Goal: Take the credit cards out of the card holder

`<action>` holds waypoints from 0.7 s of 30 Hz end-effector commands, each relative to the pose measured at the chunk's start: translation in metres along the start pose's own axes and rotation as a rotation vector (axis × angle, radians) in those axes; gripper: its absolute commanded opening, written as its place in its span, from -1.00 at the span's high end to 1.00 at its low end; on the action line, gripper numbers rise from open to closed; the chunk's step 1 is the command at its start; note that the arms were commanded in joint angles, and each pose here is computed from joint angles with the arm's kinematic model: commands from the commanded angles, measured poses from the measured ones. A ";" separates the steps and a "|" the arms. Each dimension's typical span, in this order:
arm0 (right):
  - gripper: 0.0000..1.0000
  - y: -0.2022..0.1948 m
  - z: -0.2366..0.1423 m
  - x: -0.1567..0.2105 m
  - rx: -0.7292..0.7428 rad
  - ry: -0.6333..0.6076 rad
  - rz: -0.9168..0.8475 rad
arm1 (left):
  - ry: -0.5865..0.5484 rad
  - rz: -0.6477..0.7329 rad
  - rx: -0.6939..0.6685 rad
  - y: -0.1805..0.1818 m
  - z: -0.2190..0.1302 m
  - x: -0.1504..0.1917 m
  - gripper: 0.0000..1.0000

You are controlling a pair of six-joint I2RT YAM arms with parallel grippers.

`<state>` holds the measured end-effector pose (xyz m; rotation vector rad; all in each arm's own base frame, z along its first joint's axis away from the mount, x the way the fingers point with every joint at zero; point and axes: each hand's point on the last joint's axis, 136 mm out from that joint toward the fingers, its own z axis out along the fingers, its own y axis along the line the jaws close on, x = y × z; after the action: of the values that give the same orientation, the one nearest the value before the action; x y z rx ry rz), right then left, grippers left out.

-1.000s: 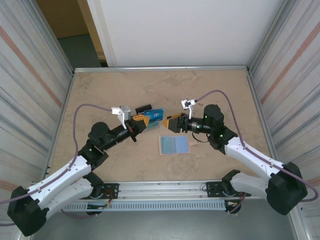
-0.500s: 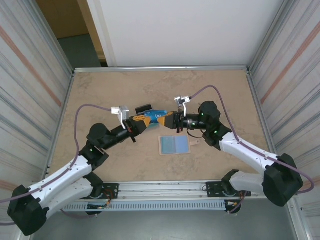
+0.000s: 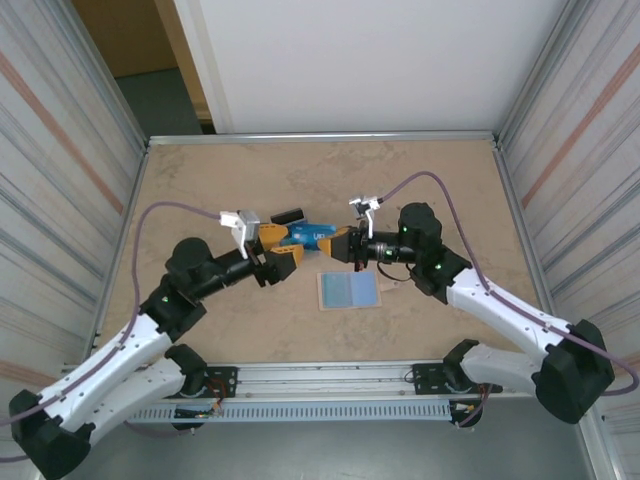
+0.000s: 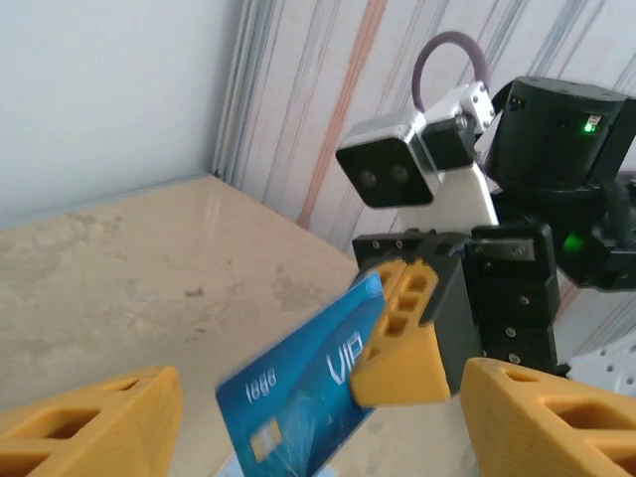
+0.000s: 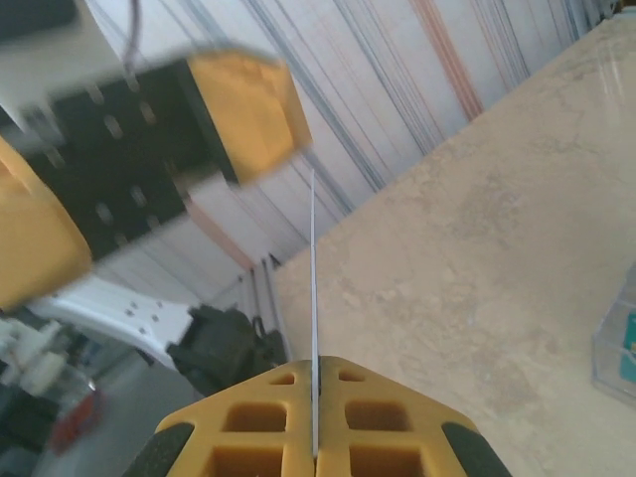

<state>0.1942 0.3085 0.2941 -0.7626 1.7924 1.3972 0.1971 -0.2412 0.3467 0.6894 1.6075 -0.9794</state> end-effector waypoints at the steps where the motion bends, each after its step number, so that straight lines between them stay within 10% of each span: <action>1: 1.00 0.003 -0.007 0.010 0.065 0.075 -0.097 | 0.267 0.108 0.029 -0.004 -0.003 0.035 -0.47; 15: 1.00 0.026 -0.018 0.027 -0.005 0.149 -0.177 | 0.484 0.200 0.304 -0.032 0.029 0.052 -0.22; 21: 1.00 0.026 -0.020 0.029 0.003 0.148 -0.181 | 0.517 0.193 0.347 -0.033 0.036 0.059 0.52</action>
<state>0.1607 0.2956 0.2713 -0.9837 1.8488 1.2444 0.1821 -0.2894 0.2861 1.3392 1.8323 -0.9585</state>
